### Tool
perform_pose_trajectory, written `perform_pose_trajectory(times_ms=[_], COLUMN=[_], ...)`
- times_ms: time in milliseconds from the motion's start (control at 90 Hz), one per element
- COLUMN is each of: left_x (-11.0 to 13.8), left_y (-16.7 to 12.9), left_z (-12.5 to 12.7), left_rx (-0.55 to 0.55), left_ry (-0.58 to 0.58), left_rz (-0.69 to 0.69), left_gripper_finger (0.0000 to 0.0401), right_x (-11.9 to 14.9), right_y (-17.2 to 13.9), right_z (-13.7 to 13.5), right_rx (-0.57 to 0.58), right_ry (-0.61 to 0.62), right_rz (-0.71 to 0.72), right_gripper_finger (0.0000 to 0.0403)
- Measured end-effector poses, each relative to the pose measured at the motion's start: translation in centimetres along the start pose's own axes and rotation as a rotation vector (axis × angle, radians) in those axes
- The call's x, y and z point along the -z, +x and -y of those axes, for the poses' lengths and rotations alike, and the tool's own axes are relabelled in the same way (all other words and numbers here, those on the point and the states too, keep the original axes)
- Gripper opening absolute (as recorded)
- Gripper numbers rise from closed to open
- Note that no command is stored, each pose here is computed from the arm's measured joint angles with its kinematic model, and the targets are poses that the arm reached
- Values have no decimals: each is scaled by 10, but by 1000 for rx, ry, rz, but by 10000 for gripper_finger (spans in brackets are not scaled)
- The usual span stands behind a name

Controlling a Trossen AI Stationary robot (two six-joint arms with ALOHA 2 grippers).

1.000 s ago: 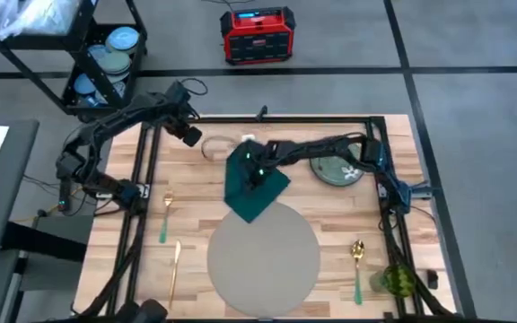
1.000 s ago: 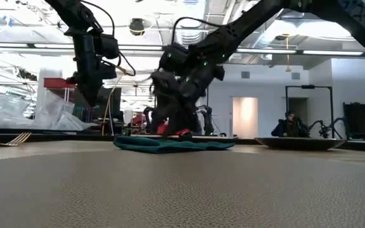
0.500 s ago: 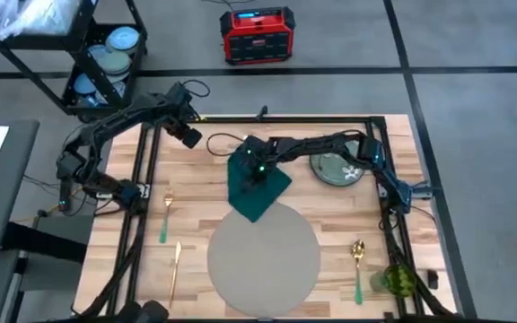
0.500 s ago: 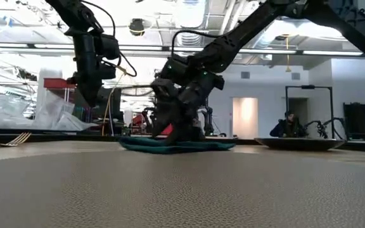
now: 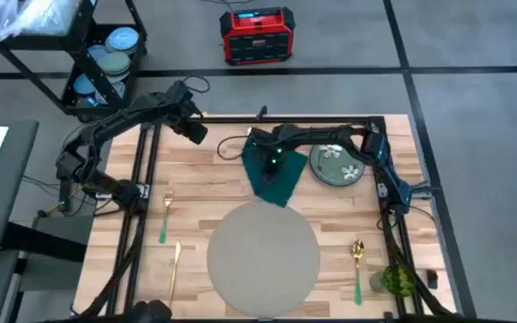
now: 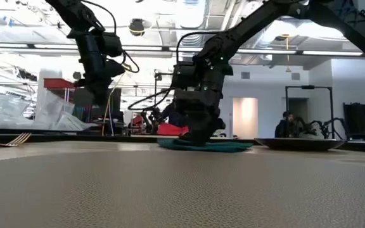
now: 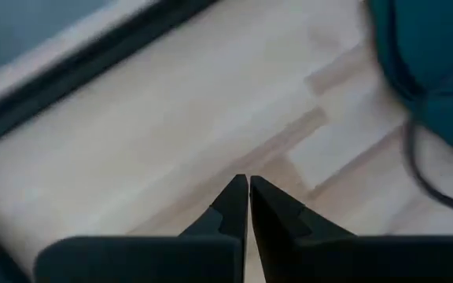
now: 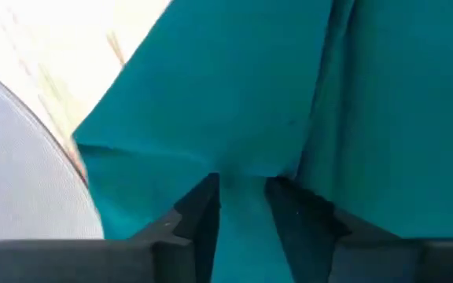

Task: Set table place
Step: Fold the green napkin

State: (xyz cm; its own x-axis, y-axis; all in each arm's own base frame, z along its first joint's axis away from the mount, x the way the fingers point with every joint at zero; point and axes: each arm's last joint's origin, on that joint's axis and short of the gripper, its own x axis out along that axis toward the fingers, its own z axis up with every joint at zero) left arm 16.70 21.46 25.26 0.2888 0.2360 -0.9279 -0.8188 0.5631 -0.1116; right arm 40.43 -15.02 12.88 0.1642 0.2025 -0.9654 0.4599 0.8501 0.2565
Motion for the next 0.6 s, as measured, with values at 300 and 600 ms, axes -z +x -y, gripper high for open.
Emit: perform_pose_trajectory(times_ms=[300,600], left_x=[6,-12], left_y=[3,5], left_z=[40,64], left_rx=[100,143], left_ry=[101,359], left_rz=[-23,206], left_gripper_finger=[0,0], right_x=[0,35], right_y=[-53,-96], right_z=[-4,-32], right_rx=[141,131], right_ry=[-11,-57], right_rz=[58,-51], right_gripper_finger=[106,106])
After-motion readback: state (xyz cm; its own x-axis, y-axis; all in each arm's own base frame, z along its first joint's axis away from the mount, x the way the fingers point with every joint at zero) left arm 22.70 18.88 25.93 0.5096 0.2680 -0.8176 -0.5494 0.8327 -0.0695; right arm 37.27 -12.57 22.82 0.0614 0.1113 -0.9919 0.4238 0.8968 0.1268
